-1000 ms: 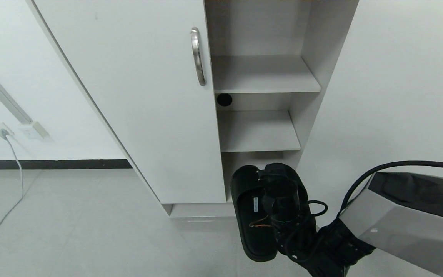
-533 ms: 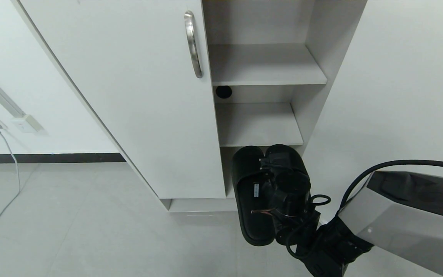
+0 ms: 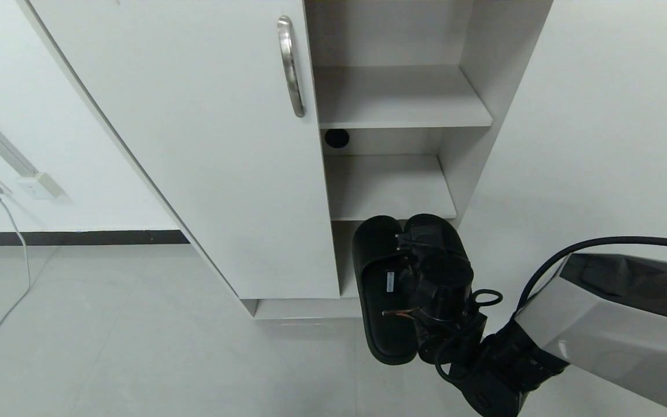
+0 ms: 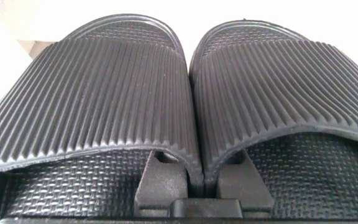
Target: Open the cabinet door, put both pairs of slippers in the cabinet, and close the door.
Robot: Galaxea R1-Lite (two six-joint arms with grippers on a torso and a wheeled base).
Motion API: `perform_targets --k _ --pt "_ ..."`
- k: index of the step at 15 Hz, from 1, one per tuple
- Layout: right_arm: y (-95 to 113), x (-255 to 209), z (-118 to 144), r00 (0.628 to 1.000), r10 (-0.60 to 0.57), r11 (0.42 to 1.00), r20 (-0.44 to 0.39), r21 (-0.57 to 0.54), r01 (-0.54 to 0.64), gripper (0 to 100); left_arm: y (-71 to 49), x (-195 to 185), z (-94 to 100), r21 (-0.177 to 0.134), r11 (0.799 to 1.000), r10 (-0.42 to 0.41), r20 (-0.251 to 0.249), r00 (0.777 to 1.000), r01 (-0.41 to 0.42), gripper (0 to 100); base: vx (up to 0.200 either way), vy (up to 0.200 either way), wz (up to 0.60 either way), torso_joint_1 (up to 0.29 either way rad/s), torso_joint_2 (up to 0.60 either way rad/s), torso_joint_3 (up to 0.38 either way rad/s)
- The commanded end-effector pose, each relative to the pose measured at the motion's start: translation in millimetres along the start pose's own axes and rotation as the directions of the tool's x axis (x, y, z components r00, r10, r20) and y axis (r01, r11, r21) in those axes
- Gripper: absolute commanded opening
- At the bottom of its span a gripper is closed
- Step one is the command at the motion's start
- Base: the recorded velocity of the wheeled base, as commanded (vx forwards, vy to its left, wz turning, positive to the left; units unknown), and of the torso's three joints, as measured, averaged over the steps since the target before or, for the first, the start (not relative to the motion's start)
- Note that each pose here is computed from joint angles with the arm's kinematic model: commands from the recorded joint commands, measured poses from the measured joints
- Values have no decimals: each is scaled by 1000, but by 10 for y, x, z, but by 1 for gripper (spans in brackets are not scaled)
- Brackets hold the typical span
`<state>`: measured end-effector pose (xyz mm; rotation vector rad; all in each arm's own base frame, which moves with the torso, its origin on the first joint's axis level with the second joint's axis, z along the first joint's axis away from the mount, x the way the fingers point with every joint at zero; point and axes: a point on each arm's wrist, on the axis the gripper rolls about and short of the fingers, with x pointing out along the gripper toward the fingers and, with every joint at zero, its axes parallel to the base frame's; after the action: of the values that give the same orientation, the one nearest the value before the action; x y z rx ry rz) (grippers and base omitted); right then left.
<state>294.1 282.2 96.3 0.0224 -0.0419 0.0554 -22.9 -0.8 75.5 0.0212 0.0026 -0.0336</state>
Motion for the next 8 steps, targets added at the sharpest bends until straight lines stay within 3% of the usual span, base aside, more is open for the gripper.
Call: perform_targets --k 1,8 --pt "1 1 -7 1000 1 1000 -1 -1 -1 0 0 1 0 0 1000 0 -2 1000 0 0 200 0 0 -2 -2 2" --pt "11 10 -10 1000 6 1000 3 2 -6 0 0 1 0 0 1000 0 -2 1000 0 0 200 0 0 0 5 1"
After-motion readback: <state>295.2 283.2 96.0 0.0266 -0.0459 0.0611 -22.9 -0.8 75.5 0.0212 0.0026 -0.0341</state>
